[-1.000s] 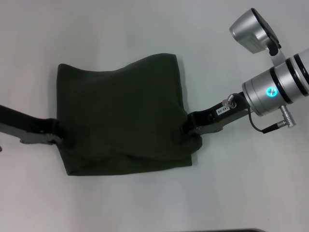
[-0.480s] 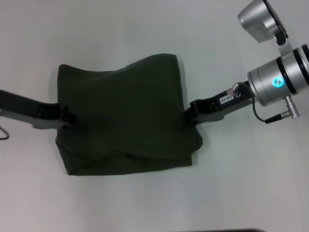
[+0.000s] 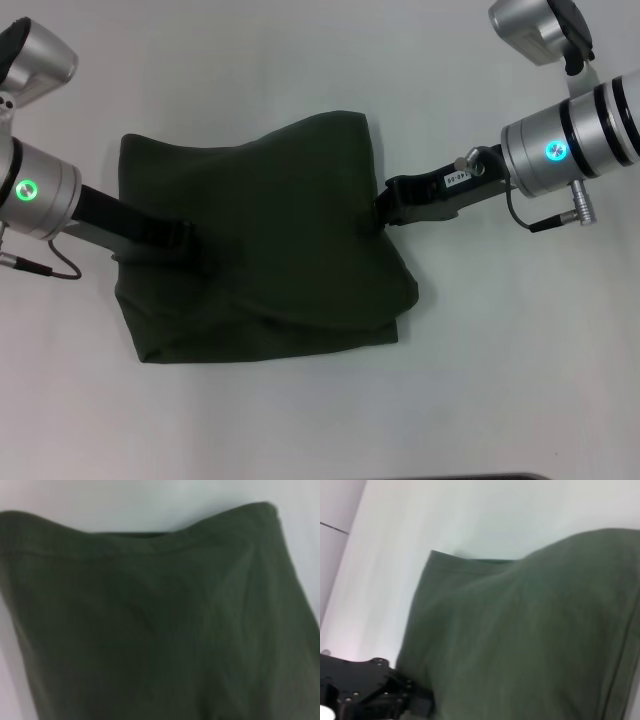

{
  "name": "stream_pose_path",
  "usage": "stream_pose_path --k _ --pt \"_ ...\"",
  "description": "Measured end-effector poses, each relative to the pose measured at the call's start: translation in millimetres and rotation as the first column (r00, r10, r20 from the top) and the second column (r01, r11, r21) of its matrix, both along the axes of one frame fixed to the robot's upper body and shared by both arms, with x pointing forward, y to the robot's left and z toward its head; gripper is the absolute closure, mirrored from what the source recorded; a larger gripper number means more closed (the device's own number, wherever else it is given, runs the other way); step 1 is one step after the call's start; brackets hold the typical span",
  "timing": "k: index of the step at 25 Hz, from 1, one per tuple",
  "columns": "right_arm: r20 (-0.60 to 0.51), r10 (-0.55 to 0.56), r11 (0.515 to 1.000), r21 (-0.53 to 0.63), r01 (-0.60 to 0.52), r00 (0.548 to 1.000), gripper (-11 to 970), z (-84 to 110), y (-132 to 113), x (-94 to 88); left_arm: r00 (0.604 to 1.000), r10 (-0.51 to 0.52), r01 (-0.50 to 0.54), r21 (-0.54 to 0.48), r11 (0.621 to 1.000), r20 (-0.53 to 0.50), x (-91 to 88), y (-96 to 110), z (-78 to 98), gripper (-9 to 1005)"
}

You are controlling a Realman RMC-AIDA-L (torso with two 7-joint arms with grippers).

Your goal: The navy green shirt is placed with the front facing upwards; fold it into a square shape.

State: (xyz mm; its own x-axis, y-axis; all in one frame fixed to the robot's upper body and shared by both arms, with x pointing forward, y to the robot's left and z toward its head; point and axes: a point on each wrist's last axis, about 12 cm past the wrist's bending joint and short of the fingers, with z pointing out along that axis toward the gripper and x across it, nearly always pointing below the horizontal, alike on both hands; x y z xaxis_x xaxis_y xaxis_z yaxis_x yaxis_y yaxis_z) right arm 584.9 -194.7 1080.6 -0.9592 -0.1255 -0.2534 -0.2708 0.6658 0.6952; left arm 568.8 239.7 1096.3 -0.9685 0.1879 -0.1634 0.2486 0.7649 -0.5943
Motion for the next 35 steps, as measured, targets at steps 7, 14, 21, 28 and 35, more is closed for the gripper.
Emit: stream_pose_path --k 7,14,21,28,35 --pt "0.070 0.058 0.995 0.078 -0.063 0.996 957 43.6 -13.8 7.9 0.994 -0.042 0.060 -0.184 0.981 0.100 2.9 25.4 46.9 988" --pt "0.250 0.020 0.985 0.159 -0.061 0.968 956 127.5 -48.6 33.0 0.980 -0.042 0.092 -0.254 0.963 0.194 14.9 51.6 93.4 985" --pt "0.295 0.084 0.979 0.151 -0.133 0.952 956 120.7 -48.6 24.8 0.967 -0.067 0.134 -0.267 0.954 0.245 12.2 52.3 89.8 968" --pt "0.746 0.024 0.912 0.256 -0.320 0.666 925 76.3 -77.9 -36.8 0.840 -0.033 0.266 -0.357 0.895 0.542 -10.1 46.6 57.5 863" --pt "0.825 -0.064 0.928 0.256 -0.270 0.562 724 44.0 -115.5 -85.1 0.699 0.125 0.222 -0.379 0.899 0.704 -50.0 79.4 22.0 749"
